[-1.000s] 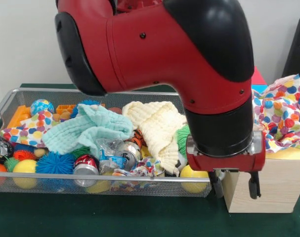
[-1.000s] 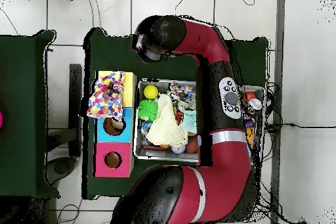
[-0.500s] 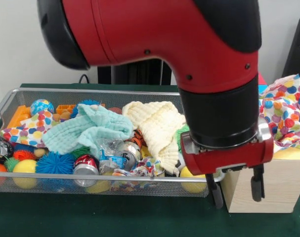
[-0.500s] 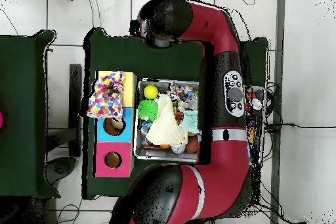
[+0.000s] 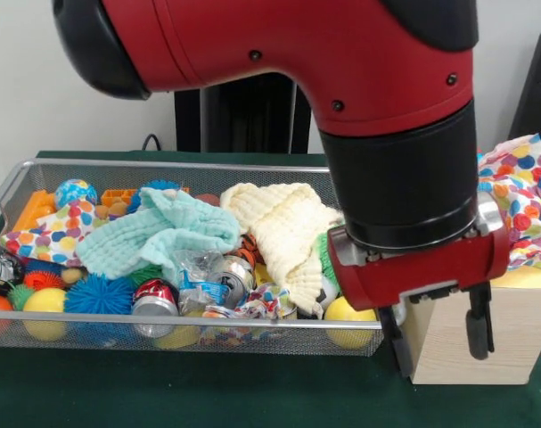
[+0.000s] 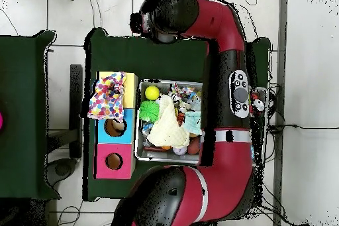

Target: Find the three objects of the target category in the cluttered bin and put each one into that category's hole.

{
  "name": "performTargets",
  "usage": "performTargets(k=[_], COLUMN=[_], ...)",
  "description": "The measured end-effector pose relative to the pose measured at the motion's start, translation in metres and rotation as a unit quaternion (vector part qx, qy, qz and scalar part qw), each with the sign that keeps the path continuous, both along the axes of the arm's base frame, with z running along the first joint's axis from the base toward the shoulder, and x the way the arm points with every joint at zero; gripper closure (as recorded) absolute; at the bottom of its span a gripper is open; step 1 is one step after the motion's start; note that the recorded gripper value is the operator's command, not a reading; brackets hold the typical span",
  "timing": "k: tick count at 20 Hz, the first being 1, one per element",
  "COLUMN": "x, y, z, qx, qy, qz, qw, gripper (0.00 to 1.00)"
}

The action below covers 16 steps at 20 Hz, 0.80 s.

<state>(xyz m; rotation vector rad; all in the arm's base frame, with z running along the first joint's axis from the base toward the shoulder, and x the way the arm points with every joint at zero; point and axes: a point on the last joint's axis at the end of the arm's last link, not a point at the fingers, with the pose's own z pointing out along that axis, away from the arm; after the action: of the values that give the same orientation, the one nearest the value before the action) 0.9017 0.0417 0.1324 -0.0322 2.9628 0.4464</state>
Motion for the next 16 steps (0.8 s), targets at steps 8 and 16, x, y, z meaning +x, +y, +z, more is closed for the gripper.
performTargets(k=[8,16], x=[0.0,-0.018], y=[-0.016,-0.026], z=[0.002,-0.002], qx=[0.013,-0.001], qy=[0.004,0.05], qz=[-0.01,0.002], qw=[0.9999,0.9987], gripper=[0.0,0.0])
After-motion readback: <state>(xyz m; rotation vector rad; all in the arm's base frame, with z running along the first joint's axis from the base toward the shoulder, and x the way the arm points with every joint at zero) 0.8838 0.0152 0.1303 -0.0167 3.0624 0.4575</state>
